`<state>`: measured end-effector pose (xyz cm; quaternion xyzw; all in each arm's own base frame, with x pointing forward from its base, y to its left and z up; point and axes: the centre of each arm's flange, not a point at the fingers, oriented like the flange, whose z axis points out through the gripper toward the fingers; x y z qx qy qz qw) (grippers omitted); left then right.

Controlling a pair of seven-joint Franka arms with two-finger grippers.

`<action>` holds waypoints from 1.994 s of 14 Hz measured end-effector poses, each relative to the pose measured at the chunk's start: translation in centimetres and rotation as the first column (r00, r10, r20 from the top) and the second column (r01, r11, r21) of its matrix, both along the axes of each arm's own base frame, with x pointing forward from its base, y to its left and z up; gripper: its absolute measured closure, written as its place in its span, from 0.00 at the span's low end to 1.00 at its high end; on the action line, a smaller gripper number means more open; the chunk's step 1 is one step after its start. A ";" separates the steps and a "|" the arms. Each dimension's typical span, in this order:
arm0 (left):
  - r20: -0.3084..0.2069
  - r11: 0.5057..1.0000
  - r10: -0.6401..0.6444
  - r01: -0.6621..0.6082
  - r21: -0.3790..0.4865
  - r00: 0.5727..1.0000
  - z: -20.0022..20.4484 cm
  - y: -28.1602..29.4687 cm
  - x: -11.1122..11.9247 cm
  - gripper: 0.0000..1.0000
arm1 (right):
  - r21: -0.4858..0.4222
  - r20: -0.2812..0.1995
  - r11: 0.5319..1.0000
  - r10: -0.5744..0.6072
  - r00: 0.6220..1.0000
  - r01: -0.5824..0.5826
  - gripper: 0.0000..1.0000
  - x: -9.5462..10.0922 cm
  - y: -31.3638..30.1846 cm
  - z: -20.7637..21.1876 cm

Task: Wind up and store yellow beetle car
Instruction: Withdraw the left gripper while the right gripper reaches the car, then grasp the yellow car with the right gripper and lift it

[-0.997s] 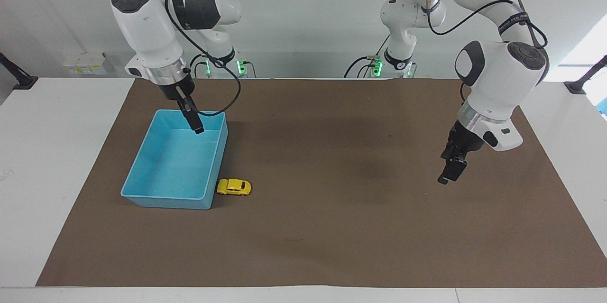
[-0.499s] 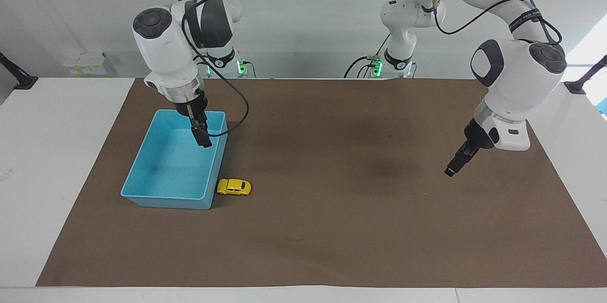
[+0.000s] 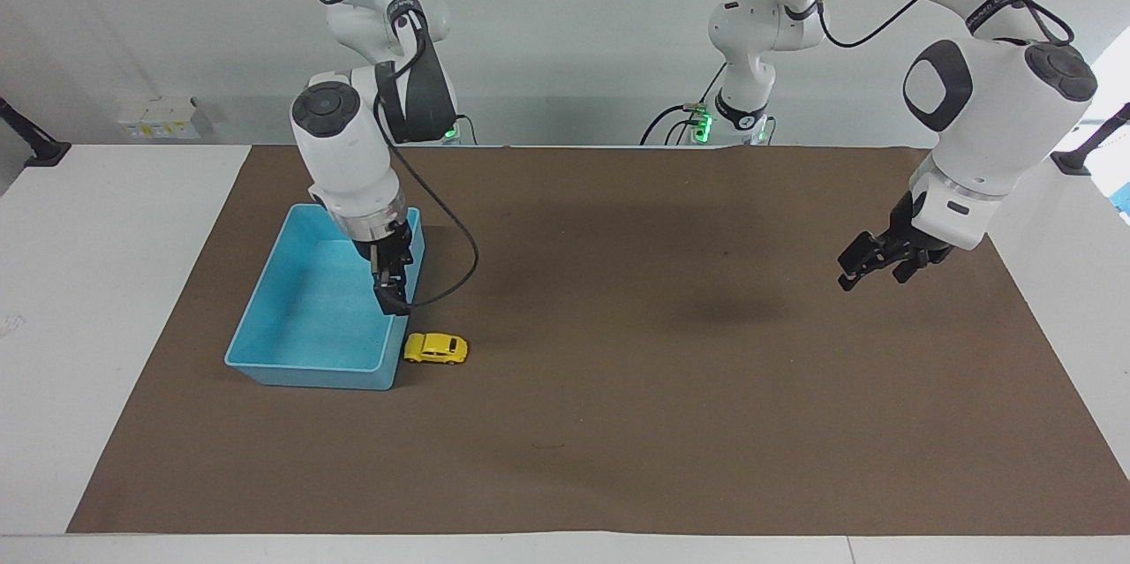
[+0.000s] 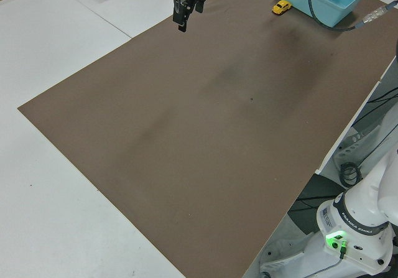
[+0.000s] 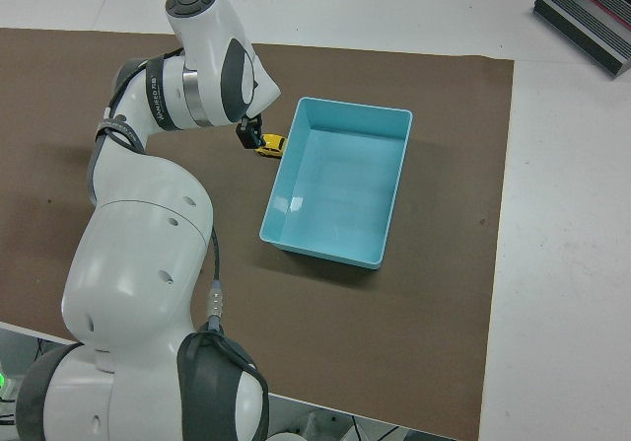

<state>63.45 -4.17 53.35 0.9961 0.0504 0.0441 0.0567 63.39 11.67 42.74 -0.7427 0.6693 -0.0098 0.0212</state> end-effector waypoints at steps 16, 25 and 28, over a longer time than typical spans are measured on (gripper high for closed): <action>-0.057 0.977 -0.181 0.186 0.108 0.982 10.6 0.7 -9.3 0.00 | 0.033 0.062 0.997 -0.065 0.996 0.063 0.00 0.2 2.0 -12.6; -0.064 0.976 -0.185 0.191 0.108 0.981 10.6 1.5 -9.7 0.00 | 0.035 0.070 0.994 -0.105 0.992 0.102 0.55 0.2 1.9 -12.5; -0.064 0.976 -0.184 0.190 0.108 0.981 10.7 1.6 -9.7 0.00 | 0.031 0.058 0.995 -0.096 0.994 0.094 0.55 0.2 2.5 -12.1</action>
